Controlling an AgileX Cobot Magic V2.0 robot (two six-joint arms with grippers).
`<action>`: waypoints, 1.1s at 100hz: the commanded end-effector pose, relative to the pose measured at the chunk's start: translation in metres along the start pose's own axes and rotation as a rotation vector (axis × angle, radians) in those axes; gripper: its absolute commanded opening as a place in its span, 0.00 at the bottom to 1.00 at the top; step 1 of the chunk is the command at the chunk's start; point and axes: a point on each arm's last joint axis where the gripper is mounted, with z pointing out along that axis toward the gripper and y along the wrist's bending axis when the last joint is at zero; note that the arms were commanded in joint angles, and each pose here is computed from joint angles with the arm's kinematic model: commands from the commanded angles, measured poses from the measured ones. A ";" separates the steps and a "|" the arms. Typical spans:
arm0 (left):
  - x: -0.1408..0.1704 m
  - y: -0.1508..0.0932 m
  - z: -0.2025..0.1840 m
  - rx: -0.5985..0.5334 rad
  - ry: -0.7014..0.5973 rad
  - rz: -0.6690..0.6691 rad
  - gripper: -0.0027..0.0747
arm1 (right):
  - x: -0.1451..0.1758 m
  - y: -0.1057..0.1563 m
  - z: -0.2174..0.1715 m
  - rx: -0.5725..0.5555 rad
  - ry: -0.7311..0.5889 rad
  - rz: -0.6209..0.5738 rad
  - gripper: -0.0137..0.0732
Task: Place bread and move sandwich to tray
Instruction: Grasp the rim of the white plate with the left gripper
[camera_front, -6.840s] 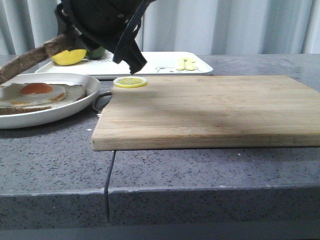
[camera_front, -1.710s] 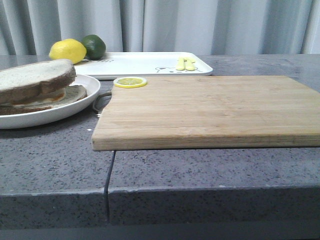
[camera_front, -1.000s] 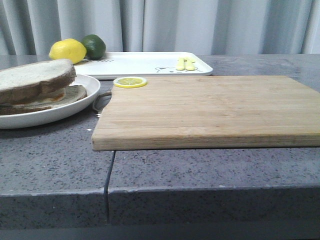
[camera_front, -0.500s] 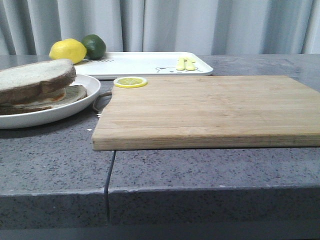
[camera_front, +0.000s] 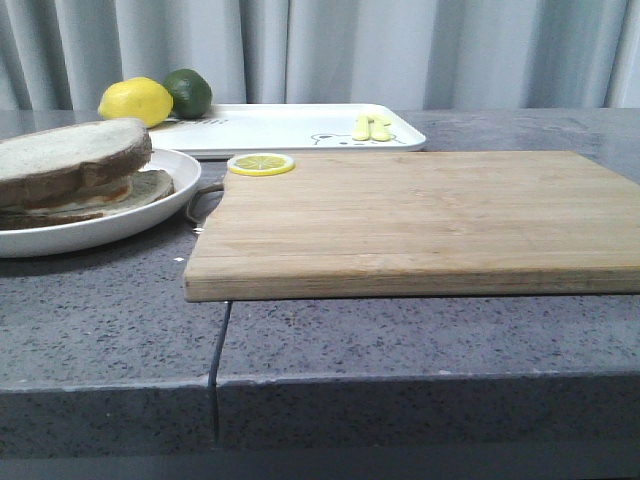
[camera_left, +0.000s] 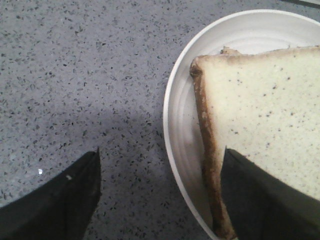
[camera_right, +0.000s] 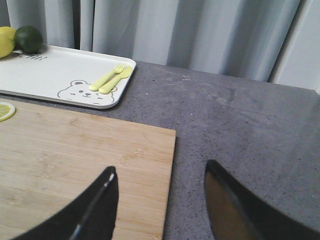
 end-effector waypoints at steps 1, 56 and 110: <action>-0.012 -0.006 -0.008 0.036 -0.088 -0.006 0.63 | -0.016 -0.002 -0.003 0.018 -0.109 -0.007 0.63; -0.013 -0.005 -0.007 0.019 -0.092 0.022 0.63 | -0.016 -0.002 -0.003 0.018 -0.109 -0.007 0.63; -0.012 -0.004 0.018 -0.007 -0.031 0.028 0.63 | -0.016 -0.002 -0.003 0.018 -0.109 -0.007 0.63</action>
